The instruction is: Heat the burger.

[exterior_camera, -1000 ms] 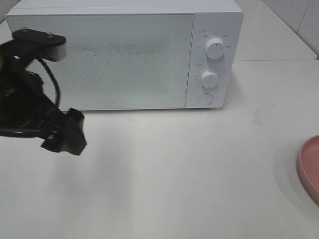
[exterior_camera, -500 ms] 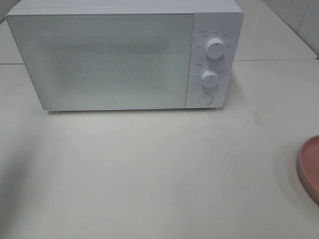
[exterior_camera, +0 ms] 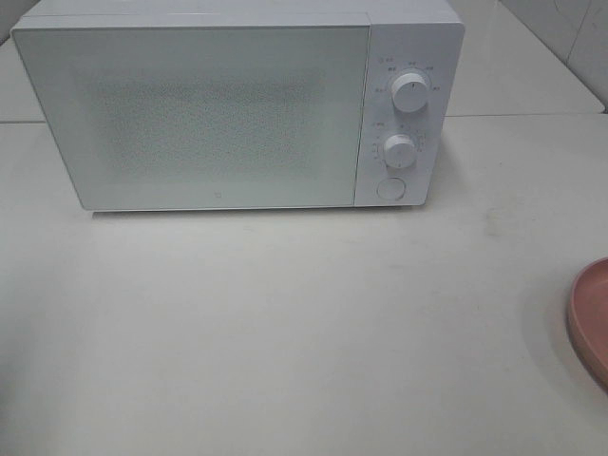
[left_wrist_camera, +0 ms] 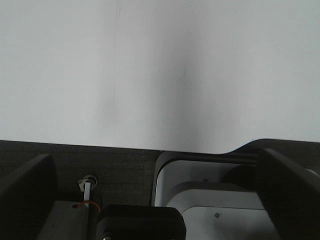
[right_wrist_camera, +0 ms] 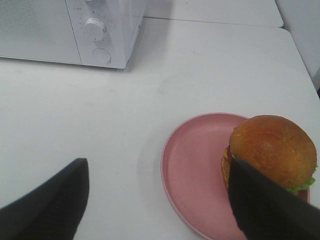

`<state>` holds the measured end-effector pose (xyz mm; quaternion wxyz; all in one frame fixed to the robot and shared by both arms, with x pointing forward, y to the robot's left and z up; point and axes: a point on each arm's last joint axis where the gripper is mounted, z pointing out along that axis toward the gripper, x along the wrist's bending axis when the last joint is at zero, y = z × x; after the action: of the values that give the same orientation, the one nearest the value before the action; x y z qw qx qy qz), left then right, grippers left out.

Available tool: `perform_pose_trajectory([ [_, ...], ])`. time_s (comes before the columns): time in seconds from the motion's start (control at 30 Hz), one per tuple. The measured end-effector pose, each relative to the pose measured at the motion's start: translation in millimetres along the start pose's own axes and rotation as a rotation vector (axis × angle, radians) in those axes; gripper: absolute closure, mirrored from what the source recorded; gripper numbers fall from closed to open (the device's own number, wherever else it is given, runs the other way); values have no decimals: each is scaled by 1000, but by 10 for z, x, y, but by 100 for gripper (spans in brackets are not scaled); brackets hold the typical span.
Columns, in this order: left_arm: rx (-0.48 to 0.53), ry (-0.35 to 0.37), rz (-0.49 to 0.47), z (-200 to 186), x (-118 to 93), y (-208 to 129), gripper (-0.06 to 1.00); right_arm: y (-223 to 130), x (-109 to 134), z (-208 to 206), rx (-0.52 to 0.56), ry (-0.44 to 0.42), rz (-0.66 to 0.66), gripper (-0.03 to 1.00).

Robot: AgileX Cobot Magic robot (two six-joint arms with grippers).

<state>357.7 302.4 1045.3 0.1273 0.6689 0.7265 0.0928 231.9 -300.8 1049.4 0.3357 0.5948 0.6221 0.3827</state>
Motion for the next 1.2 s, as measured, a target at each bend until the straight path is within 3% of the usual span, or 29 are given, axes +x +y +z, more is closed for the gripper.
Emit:
perform_pose_trajectory([
  [0.17, -140, -5, 7, -32, 12, -292, -5, 0, 0, 0, 0, 0, 0, 21],
  [0.23, -243, -9, 13, -89, 17, -444, -5, 0, 0, 0, 0, 0, 0, 21],
  [0.27, -243, -9, 13, -89, 17, -444, -5, 0, 0, 0, 0, 0, 0, 21],
  [0.3, -320, -11, 20, -161, 18, -537, -5, 0, 0, 0, 0, 0, 0, 21],
  [0.37, -347, -12, 21, -188, 19, -573, -5, 0, 0, 0, 0, 0, 0, 21],
  [0.4, -413, -15, 25, -251, 19, -654, -5, 0, 0, 0, 0, 0, 0, 21],
  [0.7, -629, -22, 35, -413, 26, -950, -5, 0, 0, 0, 0, 0, 0, 21],
  [1.0, -778, -31, 42, -492, 29, -1172, -5, 0, 0, 0, 0, 0, 0, 21],
  [1.2, -785, -40, 46, -495, 26, -1185, -5, 0, 0, 0, 0, 0, 0, 21],
])
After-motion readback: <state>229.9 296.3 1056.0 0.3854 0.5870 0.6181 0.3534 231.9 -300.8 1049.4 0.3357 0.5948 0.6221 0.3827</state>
